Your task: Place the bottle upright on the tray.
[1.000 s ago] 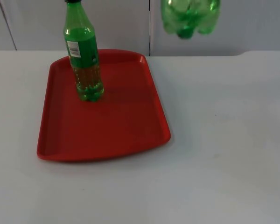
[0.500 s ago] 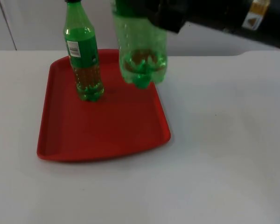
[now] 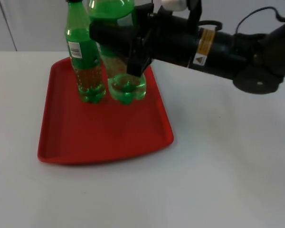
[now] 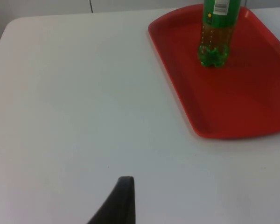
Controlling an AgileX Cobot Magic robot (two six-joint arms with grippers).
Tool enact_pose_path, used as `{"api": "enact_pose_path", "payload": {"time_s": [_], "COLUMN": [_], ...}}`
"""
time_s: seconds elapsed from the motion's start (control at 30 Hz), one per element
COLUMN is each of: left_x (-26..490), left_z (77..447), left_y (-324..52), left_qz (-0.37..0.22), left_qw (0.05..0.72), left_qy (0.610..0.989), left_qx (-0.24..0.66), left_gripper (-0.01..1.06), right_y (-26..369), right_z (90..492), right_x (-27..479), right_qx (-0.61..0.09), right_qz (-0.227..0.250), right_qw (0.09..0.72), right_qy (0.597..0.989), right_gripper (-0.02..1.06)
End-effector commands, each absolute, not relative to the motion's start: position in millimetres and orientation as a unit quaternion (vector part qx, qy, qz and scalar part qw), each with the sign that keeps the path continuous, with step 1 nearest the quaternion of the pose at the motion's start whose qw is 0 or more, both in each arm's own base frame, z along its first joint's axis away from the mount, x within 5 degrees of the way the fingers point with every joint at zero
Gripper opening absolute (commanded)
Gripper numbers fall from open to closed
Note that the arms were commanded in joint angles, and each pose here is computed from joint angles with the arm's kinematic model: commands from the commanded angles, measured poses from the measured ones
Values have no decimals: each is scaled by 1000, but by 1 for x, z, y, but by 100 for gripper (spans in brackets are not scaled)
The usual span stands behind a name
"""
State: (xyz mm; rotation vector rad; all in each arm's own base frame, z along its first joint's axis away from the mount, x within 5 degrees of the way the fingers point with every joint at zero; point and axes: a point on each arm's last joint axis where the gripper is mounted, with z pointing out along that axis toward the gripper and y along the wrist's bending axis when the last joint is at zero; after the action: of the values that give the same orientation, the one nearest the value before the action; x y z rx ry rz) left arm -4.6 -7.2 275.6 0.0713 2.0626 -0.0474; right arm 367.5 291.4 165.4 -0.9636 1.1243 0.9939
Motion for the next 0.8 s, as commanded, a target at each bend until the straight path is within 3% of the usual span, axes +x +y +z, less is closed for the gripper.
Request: {"api": "enact_pose_path", "payload": {"time_s": [0.0, 0.57, 0.77], "left_x": [-5, -5, -5], "left_z": [275, 275, 275], "left_y": [-7, -7, -7], "left_qz": [-20, -20, -20], "left_qw": [514, 514, 514], "left_qy": [857, 857, 857], "left_qx": [32, 32, 32], "left_gripper": [105, 105, 105], "right_y": [294, 358, 363], "right_z": [166, 111, 96], "right_x": [375, 393, 392], "right_qx": [-407, -429, -442], "right_qz": [448, 496, 484], "right_qw": [635, 611, 617], "right_qy": [480, 443, 436], "right_gripper": [0, 0, 0]}}
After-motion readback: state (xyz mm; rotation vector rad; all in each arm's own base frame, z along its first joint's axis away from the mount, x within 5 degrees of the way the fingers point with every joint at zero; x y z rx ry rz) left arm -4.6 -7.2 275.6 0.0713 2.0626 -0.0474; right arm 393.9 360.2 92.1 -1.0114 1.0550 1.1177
